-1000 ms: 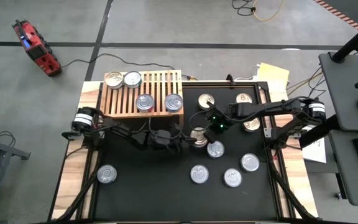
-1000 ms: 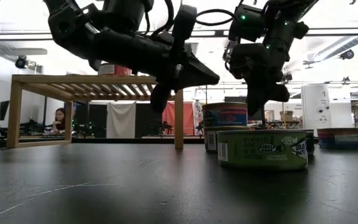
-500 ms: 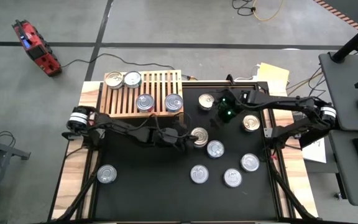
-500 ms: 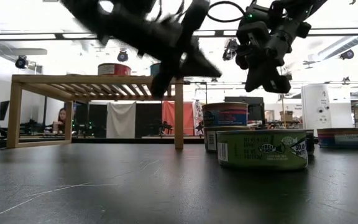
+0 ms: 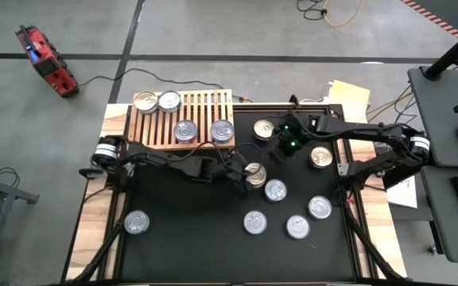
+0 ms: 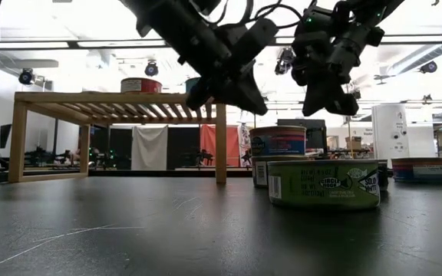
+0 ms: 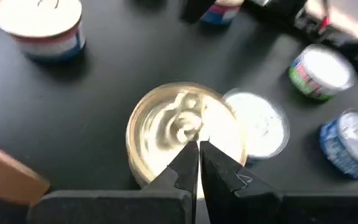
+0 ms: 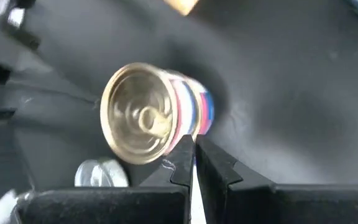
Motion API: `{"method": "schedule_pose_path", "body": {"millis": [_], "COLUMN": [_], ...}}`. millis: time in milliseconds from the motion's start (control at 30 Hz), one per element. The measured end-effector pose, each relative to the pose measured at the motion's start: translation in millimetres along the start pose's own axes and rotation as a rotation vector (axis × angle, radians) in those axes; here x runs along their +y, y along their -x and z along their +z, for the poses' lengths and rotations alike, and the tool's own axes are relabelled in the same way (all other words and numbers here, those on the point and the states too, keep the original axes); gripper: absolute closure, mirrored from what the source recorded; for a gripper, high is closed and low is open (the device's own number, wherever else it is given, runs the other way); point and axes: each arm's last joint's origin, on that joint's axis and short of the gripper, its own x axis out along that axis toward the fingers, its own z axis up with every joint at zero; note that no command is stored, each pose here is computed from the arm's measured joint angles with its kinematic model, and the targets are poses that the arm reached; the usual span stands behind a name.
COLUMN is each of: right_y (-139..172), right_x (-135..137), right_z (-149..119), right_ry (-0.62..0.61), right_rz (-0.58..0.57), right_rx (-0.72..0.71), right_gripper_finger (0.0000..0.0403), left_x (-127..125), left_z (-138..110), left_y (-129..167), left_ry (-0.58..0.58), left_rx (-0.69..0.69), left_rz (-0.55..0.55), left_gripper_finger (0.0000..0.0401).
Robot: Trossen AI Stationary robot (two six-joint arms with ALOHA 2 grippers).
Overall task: Stack canned seafood by type on shelf
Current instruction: Put the blue pink tuna can on the shelf
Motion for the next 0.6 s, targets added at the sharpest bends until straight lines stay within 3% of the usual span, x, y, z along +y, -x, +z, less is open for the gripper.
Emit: {"method": "schedule_pose_path", "body": {"millis": [200, 500, 600], "right_y": [-14, -36, -41], "right_x": [-5, -29, -32], "right_z": [-5, -26, -29], "right_ry": [-0.079, -0.221, -0.230], "right_rz": [0.160, 0.183, 0.243], "right_rx": [-0.015, -0.020, -0.022], "right_gripper_finger": [0.0393, 0.0380, 0.0362], "left_x": [1, 3, 4], "left_z": [-4, -10, -12], "left_y": [-2, -3, -4], "left_ry": [0.021, 0.023, 0.024], "left_rx": [-0.039, -0.036, -0.040], "left_rz": [-0.032, -0.031, -0.033], "left_gripper_finger": [0.0401, 0.0401, 0.0401]}}
